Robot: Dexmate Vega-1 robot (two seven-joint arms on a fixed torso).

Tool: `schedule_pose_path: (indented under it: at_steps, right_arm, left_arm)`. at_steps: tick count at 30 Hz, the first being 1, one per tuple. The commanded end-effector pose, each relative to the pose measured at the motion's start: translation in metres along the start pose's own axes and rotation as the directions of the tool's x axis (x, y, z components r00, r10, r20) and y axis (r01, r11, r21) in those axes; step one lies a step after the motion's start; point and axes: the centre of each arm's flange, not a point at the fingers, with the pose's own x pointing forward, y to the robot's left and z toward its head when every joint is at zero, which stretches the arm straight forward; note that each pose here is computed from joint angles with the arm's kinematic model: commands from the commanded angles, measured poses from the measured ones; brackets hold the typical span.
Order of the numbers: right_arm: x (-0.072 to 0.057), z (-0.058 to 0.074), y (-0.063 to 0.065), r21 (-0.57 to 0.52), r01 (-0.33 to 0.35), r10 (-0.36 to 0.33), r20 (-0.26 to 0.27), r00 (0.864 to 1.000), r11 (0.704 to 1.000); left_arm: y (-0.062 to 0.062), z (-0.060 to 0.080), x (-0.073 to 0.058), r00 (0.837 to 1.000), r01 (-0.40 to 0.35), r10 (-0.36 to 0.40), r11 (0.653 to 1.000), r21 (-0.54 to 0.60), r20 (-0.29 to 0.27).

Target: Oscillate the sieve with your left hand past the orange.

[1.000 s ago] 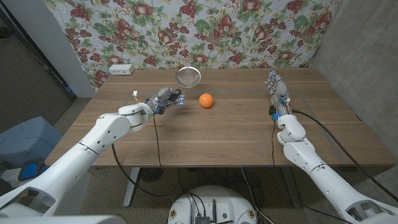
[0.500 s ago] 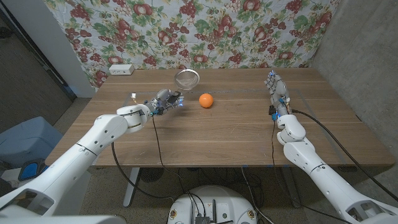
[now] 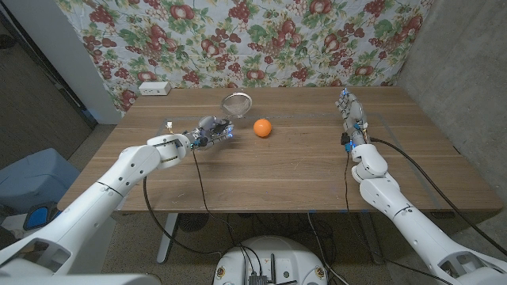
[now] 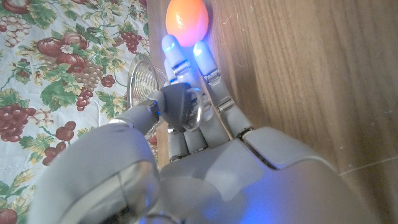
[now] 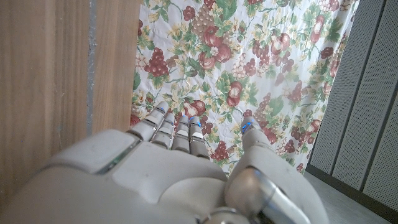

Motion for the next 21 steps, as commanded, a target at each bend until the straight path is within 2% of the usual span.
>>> schedule_pose_path:
  at_steps: [1, 9, 21]
  right_arm:
    - [0.0032, -0.002, 0.0012, 0.003, 0.002, -0.002, -0.003, 1.0, 1.0]
    - [0.0053, -0.0029, 0.0014, 0.001, -0.003, 0.003, 0.001, 1.0, 1.0]
    - [0.0092, -0.0048, 0.0014, 0.007, -0.001, 0.001, 0.003, 1.0, 1.0]
  left_arm:
    - [0.0035, -0.0032, 0.0034, 0.999, -0.013, 0.012, 0.999, -0.03, -0.05]
    - [0.0046, -0.0019, 0.0043, 0.996, -0.012, 0.008, 0.999, -0.043, -0.088]
    - [0.0061, 0.0001, 0.0082, 0.995, -0.013, 0.007, 0.998, -0.054, -0.095]
